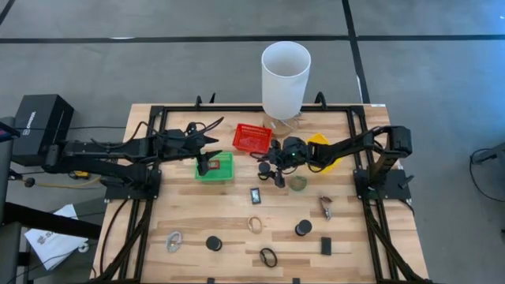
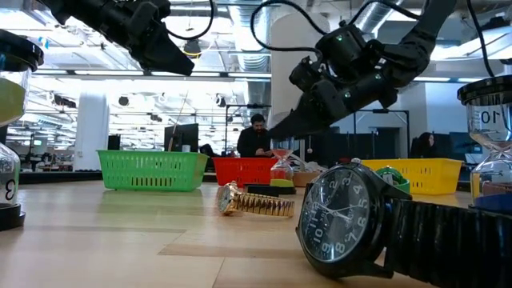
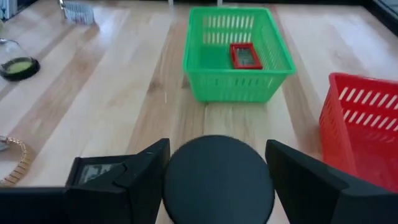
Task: Pick & Place Office items
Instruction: Put the top black hourglass into the red bin
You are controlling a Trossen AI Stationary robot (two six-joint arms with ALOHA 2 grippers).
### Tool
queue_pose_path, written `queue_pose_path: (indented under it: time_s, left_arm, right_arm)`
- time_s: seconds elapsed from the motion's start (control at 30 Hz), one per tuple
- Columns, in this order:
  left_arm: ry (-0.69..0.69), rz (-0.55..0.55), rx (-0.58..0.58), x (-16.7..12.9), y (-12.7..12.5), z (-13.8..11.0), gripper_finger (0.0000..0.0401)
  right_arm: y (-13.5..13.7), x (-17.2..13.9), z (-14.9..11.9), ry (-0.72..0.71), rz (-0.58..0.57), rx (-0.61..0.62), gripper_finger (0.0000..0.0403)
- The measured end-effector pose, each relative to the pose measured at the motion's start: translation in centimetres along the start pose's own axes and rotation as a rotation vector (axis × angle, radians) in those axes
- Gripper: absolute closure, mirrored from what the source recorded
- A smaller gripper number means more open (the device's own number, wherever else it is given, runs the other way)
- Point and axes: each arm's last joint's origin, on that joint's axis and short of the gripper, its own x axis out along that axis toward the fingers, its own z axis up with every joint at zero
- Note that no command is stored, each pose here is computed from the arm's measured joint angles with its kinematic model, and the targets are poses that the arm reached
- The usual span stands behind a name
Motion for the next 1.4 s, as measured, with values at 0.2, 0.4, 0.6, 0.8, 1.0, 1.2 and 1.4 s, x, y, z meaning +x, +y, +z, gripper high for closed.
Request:
queue_pose_path:
  time_s: [0.2, 0.4, 0.6, 0.8, 1.0, 1.2, 1.4]
  left_arm:
    - [0.0, 0.0, 0.0, 0.0, 0.0, 0.0, 0.0216]
    - [0.0, 0.0, 0.0, 0.0, 0.0, 0.0, 0.0216]
    - [0.0, 0.0, 0.0, 0.0, 0.0, 0.0, 0.0216]
    - [0.0, 0.0, 0.0, 0.0, 0.0, 0.0, 0.0216]
    - [0.0, 0.0, 0.0, 0.0, 0.0, 0.0, 0.0216]
    - [0.0, 0.001, 0.0, 0.0, 0.01, 0.0, 0.0216]
    - [-0.001, 0.0, 0.0, 0.0, 0.0, 0.01, 0.0216]
  right_arm:
    - [-0.04, 0.08, 0.15, 0.018, 0.002, 0.004, 0.0147]
    - [-0.01, 0.08, -0.13, 0.051, 0.005, 0.024, 0.0147]
    - [0.04, 0.08, -0.21, 0.059, 0.006, 0.064, 0.0147]
    - [0.0, 0.07, -0.23, 0.06, 0.002, 0.072, 0.0151]
    - [0.01, 0.08, -0.2, 0.057, 0.001, 0.098, 0.0181]
    - [0.01, 0.08, -0.21, 0.057, 0.001, 0.099, 0.0202]
    - [-0.02, 0.08, -0.05, 0.04, -0.004, 0.167, 0.0178]
